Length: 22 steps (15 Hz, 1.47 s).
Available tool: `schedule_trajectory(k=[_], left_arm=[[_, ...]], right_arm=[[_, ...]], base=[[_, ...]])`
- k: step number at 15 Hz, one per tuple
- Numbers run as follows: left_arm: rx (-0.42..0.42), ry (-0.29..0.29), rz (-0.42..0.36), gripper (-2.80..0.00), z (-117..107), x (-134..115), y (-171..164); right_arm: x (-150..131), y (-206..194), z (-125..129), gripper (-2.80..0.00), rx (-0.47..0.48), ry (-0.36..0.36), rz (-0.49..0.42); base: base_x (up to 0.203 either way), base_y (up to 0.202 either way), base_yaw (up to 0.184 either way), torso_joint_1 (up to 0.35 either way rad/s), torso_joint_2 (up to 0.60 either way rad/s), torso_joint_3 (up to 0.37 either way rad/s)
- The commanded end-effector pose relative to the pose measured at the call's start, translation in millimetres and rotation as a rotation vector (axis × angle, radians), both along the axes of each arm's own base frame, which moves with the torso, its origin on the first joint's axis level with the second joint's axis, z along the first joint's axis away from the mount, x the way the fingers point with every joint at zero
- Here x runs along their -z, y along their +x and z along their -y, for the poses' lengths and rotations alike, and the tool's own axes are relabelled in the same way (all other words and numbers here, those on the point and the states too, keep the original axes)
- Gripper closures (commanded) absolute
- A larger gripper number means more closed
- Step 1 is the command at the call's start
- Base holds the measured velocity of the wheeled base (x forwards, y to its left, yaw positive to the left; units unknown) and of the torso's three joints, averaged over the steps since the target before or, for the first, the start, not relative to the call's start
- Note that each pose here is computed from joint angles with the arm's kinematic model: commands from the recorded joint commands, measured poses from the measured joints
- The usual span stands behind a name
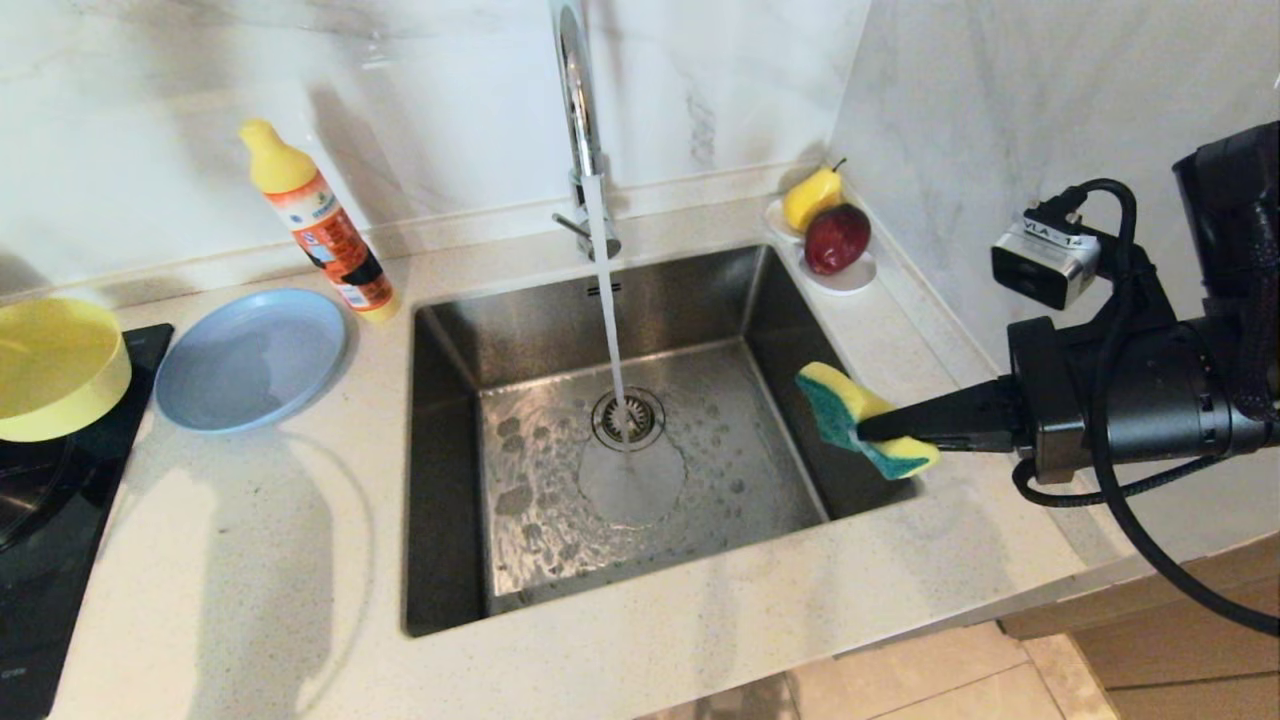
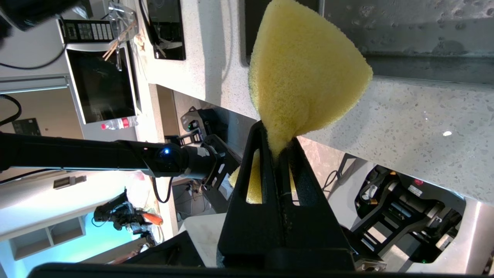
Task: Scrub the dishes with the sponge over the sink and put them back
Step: Place the bowl on the table
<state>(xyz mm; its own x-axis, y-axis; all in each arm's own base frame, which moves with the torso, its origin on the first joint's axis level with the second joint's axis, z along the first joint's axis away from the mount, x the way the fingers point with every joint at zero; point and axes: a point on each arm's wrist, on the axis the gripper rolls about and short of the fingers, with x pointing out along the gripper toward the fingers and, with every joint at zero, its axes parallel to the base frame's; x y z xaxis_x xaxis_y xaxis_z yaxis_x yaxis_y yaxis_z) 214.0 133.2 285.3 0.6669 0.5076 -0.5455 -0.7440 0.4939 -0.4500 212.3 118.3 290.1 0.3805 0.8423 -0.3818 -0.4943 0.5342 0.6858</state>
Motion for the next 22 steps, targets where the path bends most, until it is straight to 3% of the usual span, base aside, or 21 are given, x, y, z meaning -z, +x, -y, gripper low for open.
schedule_trajectory(k=[1, 4, 6, 9, 11, 15, 18, 22], left_arm=[[-0.072, 0.012, 0.000, 0.00, -23, 27, -3], [-0.160, -0.014, -0.010, 0.00, -60, 52, -9], [-0.164, -0.053, 0.006, 0.00, -71, 57, -19], [-0.183, -0.101, -0.035, 0.00, -84, 74, -17], [-0.189, -0.130, -0.064, 0.00, -86, 87, -18], [-0.216, -0.128, -0.051, 0.00, -98, 114, -15], [-0.223, -0.153, -0.045, 0.00, -97, 120, -17], [-0.215, -0.245, -0.005, 0.00, -105, 129, -16]], right_arm=[[1, 1, 0, 0.00, 0.000, -0.001, -0.007], [2, 2, 0, 0.00, -0.001, -0.005, -0.004], [4, 4, 2, 0.00, 0.006, -0.013, -0.004], [5, 5, 2, 0.00, 0.007, -0.013, -0.004], [4, 5, 2, 0.00, 0.006, -0.012, -0.004], [5, 3, 3, 0.00, 0.004, -0.015, -0.001], [4, 2, 3, 0.00, 0.002, -0.012, 0.002], [4, 1, 3, 0.00, 0.001, -0.009, -0.001]], base=[[0.000, 0.000, 0.000, 0.000, 0.00, 0.000], [0.000, 0.000, 0.000, 0.000, 0.00, 0.000], [0.000, 0.000, 0.000, 0.000, 0.00, 0.000], [0.000, 0.000, 0.000, 0.000, 0.00, 0.000], [0.000, 0.000, 0.000, 0.000, 0.00, 0.000], [0.000, 0.000, 0.000, 0.000, 0.00, 0.000], [0.000, 0.000, 0.000, 0.000, 0.00, 0.000], [0.000, 0.000, 0.000, 0.000, 0.00, 0.000]])
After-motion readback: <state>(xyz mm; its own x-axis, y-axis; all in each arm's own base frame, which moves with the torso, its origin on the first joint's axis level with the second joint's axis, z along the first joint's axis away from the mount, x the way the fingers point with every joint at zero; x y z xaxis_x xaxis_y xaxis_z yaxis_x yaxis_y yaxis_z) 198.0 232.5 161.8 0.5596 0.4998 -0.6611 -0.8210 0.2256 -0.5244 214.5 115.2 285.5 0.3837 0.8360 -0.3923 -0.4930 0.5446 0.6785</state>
